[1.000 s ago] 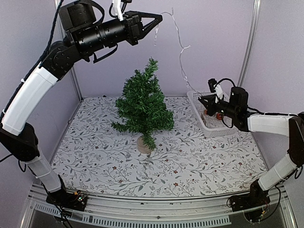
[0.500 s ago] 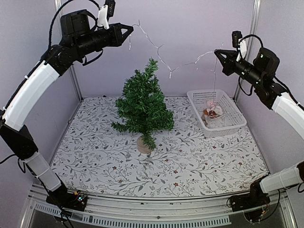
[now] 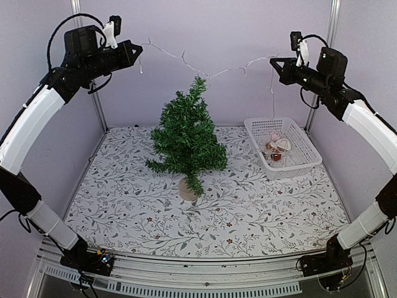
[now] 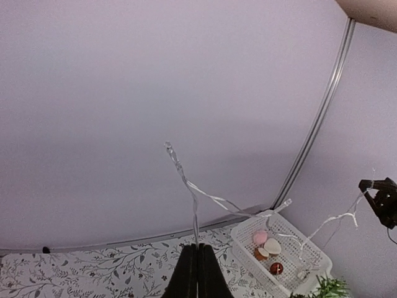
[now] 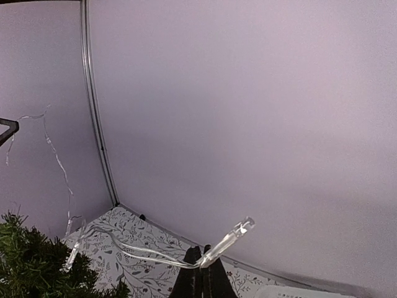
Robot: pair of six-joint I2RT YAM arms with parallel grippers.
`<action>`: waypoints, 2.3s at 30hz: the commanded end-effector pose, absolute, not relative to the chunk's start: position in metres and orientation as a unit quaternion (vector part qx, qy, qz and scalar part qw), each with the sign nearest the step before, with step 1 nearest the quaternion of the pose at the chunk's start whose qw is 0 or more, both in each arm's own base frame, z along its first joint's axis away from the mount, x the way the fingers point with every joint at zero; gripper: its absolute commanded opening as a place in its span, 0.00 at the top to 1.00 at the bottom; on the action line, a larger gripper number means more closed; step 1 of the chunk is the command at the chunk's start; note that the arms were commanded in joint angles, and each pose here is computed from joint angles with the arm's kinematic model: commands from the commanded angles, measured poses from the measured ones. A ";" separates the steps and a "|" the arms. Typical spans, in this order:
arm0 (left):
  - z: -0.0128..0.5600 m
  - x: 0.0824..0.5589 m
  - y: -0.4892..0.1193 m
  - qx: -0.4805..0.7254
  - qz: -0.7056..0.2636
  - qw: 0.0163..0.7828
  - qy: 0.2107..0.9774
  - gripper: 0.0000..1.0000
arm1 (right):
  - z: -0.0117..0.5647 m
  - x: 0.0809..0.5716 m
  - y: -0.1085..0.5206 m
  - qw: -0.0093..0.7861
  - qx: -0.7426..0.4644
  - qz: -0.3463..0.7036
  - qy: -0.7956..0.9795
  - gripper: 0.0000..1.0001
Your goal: Decorate the small christmas tree
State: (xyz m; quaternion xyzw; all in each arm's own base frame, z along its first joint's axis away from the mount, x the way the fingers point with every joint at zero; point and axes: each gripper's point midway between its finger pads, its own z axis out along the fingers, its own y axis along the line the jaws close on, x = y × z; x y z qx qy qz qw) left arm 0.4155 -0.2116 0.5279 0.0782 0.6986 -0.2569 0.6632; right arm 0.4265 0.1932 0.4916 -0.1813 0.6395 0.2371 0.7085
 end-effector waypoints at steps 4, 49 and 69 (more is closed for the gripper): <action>0.476 0.401 -0.168 0.032 -0.197 0.618 0.761 1.00 | 0.424 0.440 0.223 0.616 -0.194 0.269 0.715 1.00; 0.371 0.176 -0.299 0.366 -0.400 0.326 0.774 1.00 | 0.407 0.394 0.279 0.554 -0.290 0.332 0.707 1.00; 0.389 0.232 -0.366 0.326 -0.390 0.404 0.761 1.00 | 0.401 0.385 0.292 0.540 -0.304 0.337 0.708 1.00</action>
